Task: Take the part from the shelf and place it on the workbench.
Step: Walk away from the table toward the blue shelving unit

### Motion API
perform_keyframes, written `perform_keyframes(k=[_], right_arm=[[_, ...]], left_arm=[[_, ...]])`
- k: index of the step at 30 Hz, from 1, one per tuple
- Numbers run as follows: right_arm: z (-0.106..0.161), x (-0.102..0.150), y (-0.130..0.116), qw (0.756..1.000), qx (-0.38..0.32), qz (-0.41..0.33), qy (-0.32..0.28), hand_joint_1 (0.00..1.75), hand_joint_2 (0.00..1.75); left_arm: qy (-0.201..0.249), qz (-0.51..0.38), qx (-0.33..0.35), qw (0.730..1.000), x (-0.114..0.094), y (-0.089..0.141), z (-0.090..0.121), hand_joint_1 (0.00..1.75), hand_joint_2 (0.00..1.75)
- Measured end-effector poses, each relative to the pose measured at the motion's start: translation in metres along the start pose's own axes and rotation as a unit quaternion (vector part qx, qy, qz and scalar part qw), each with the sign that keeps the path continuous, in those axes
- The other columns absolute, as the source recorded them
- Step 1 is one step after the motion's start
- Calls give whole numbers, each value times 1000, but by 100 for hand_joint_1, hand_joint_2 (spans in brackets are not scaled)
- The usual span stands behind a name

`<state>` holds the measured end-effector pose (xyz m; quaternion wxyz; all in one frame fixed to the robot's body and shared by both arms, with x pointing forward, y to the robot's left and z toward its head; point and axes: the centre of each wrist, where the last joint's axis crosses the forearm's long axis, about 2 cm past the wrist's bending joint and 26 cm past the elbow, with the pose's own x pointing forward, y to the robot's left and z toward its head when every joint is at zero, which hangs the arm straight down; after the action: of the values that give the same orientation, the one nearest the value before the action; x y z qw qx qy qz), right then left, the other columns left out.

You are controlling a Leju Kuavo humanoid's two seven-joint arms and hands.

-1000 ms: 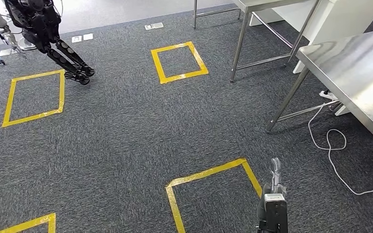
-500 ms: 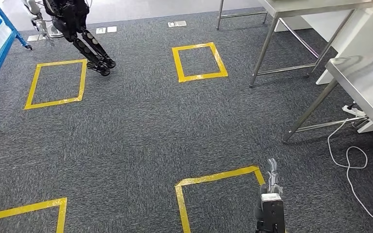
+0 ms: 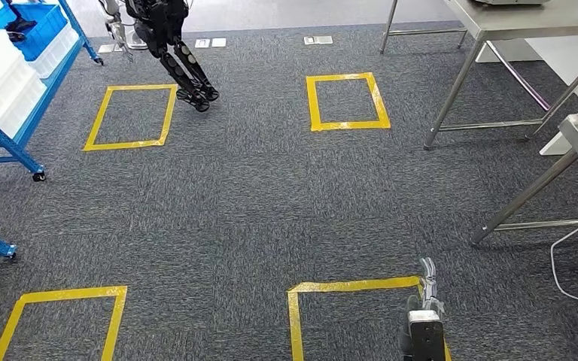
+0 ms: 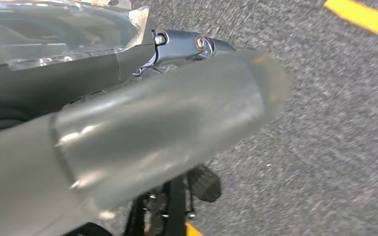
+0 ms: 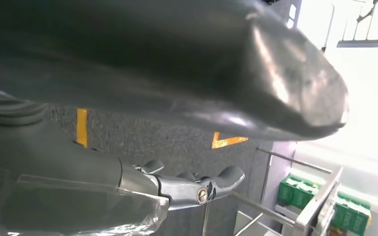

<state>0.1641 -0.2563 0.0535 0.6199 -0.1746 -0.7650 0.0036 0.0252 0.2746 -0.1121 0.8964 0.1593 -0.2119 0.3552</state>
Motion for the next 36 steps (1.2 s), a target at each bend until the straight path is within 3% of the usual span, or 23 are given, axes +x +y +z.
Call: perform_keyframes(k=[36], right_arm=[[2,3,-4,1000,8,14,-4,0,0]], left_arm=[[-2,1,-2,1000,1,-4,0,0,0]])
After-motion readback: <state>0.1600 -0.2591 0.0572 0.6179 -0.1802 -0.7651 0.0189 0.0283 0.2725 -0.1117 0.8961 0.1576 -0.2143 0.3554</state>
